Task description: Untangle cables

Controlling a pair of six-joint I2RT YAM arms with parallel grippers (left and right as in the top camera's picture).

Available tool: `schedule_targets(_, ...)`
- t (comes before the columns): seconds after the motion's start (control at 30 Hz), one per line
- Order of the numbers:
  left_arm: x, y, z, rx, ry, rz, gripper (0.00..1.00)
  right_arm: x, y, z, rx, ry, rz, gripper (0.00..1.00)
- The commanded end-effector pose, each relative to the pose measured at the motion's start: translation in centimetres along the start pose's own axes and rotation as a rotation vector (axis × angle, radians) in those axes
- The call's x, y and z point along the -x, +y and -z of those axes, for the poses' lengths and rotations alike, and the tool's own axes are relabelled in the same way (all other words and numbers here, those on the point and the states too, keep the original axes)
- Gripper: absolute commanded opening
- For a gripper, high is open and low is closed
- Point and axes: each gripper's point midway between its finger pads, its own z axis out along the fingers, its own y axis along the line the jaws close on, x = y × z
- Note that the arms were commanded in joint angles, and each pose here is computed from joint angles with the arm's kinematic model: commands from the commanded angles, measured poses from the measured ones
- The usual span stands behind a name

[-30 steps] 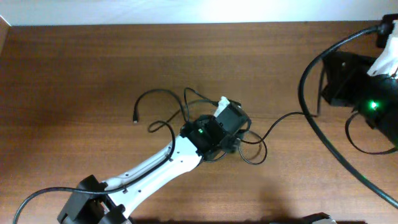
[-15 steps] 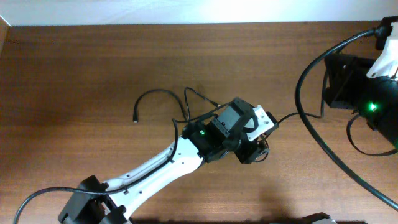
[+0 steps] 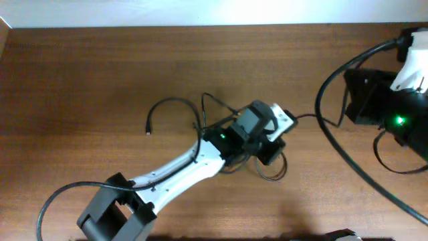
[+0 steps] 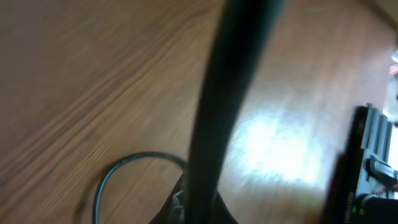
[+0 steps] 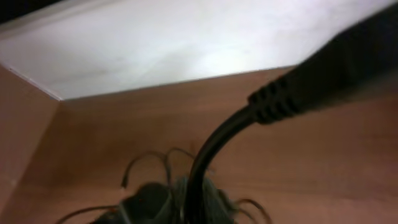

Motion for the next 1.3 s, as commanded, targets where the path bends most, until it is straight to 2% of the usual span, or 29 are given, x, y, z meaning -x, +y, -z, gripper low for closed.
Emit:
schedule_targets(0.0,0.4,5.2,3.3,0.098,-0.018,0.162,0.0,-1.0,-5.4,1.1,-0.217,0.024,-0.118,0.04)
schedule_targets(0.1,3.5,6.7,8.2,0.036,-0.151,0.193,0.0,-3.8,-8.5,1.8,-0.335,0.131,-0.209,0.04)
schedule_targets(0.13,5.3,6.4,10.2,-0.011,-0.226,0.17,0.0,-4.8,-8.1,1.5,-0.31,0.18,-0.213,0.04)
schedule_targets(0.17,7.6,5.7,12.8,-0.076,-0.328,0.139,0.0,-6.2,-6.6,0.5,-0.206,0.264,-0.174,0.04)
schedule_targets(0.2,9.1,5.7,14.8,-0.1,-0.399,0.186,0.0,-7.2,-5.5,-0.2,-0.13,0.323,-0.174,0.04)
schedule_targets(0.3,11.8,7.1,19.6,-0.133,-0.55,0.444,0.0,-10.3,-4.9,-3.1,-0.037,0.469,-0.168,0.04)
schedule_targets(0.37,12.7,7.7,21.4,-0.174,-0.604,0.595,0.0,-11.9,-3.0,-5.3,0.148,0.532,-0.101,0.04)
schedule_targets(0.4,12.8,8.0,21.8,-0.203,-0.61,0.702,0.0,-12.6,-1.3,-6.6,0.306,0.545,-0.065,0.04)
schedule_targets(0.47,12.7,8.1,21.7,-0.253,-0.594,0.862,0.0,-13.7,0.6,-7.9,0.499,0.549,-0.021,0.04)
schedule_targets(0.57,12.8,8.2,21.8,-0.326,-0.578,1.09,0.0,-15.5,2.5,-9.8,0.62,0.545,0.068,0.04)
schedule_targets(0.63,12.8,8.3,21.8,-0.371,-0.562,1.234,0.0,-16.6,5.0,-11.4,0.697,0.506,0.19,0.04)
schedule_targets(0.73,12.6,8.2,21.6,-0.421,-0.531,1.384,0.0,-16.3,7.0,-13.5,0.629,0.404,0.374,0.04)
schedule_targets(0.8,12.6,8.0,21.6,-0.452,-0.51,1.451,0.0,-15.7,8.0,-14.5,0.564,0.34,0.432,0.04)
schedule_targets(1.03,12.0,7.6,21.2,-0.463,-0.462,1.489,0.0,-13.2,6.2,-16.9,0.246,0.208,0.393,0.04)
schedule_targets(1.17,10.1,8.7,20.5,-0.392,-0.424,1.57,0.0,-12.4,6.0,-17.1,0.215,0.173,0.394,0.04)
schedule_targets(1.27,10.1,9.2,20.7,-0.385,-0.437,1.565,0.0,-12.4,6.0,-17.2,0.219,0.175,0.395,0.04)
